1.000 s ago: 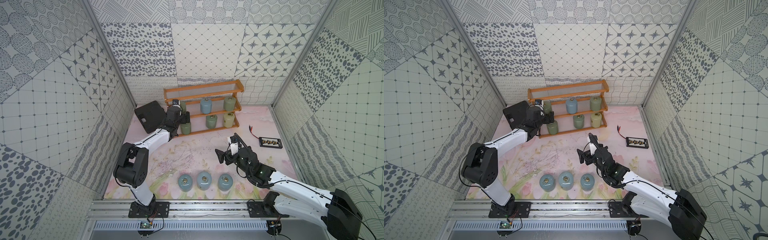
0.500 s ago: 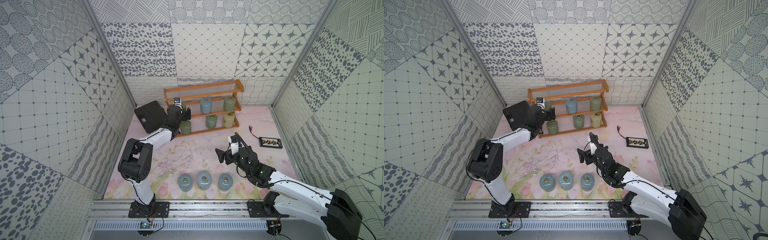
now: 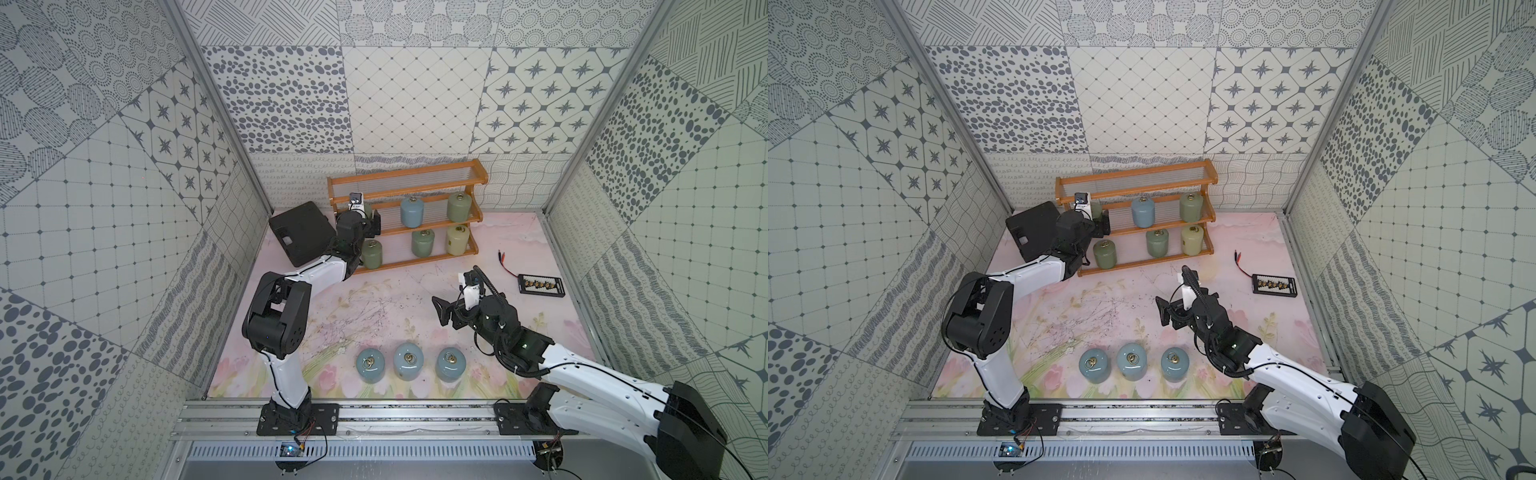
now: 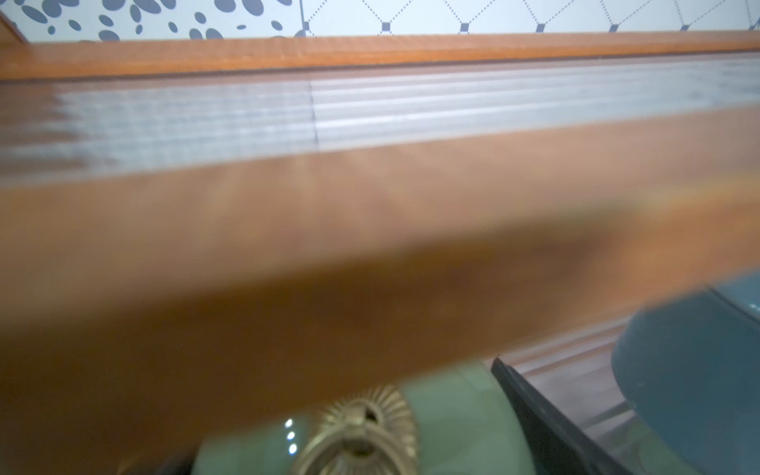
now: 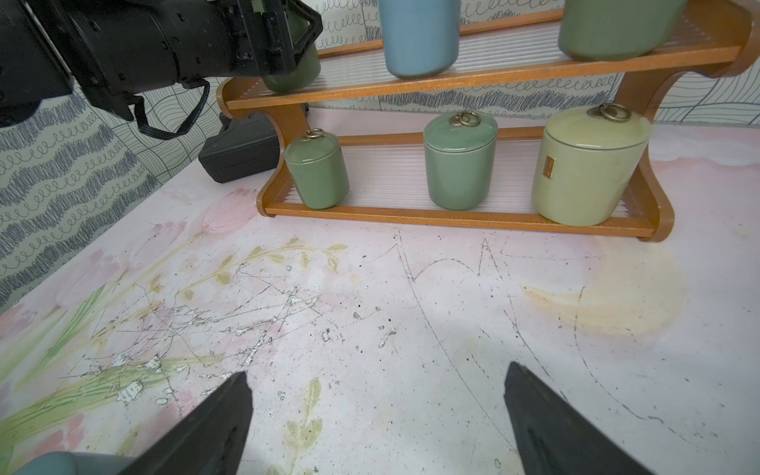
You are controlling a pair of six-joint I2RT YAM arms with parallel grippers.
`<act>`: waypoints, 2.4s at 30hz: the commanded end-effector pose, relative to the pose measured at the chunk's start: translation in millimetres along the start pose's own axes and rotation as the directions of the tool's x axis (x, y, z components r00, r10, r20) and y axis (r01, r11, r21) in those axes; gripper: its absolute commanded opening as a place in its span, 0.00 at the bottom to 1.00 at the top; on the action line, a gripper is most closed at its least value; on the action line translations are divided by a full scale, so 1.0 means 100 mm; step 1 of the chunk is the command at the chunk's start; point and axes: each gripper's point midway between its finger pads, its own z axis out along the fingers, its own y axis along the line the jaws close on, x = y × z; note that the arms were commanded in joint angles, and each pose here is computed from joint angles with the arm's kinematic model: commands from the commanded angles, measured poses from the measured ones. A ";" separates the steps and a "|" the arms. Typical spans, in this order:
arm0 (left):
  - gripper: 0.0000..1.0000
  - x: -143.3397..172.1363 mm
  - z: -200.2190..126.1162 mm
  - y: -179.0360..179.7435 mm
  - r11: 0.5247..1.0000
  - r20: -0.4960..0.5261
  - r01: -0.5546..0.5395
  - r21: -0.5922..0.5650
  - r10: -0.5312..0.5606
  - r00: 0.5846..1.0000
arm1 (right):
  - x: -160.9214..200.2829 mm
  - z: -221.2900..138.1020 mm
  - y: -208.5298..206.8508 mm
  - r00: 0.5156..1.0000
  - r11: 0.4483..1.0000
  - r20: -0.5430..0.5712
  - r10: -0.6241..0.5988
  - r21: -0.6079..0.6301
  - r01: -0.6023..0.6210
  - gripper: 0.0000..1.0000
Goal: Remove the tea canisters from the shelf
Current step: Pick up the tea canister from the shelf, then place the tea canister at the center of the board.
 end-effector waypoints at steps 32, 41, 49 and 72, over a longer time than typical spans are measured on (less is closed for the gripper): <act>0.67 -0.18 -0.70 -0.44 0.946 -0.003 0.070 0.317 -0.073 0.997 | -0.05 -0.04 -0.05 0.999 0.999 0.043 0.031 0.010 -0.032 0.99; 0.66 0.07 -1.10 -0.59 0.911 -0.071 0.096 0.401 -0.073 0.995 | -0.03 -0.03 -0.04 0.999 1.000 0.035 0.030 0.003 -0.030 0.99; 0.66 0.56 -1.42 -0.74 0.859 -0.195 0.139 0.492 -0.047 0.980 | -0.01 -0.02 -0.06 0.999 1.000 0.027 0.024 0.010 -0.024 0.99; 0.65 1.26 -1.86 -1.57 0.593 -0.324 0.221 0.775 0.072 0.943 | 0.06 -0.05 -0.13 0.999 0.999 0.017 0.033 0.031 -0.033 0.99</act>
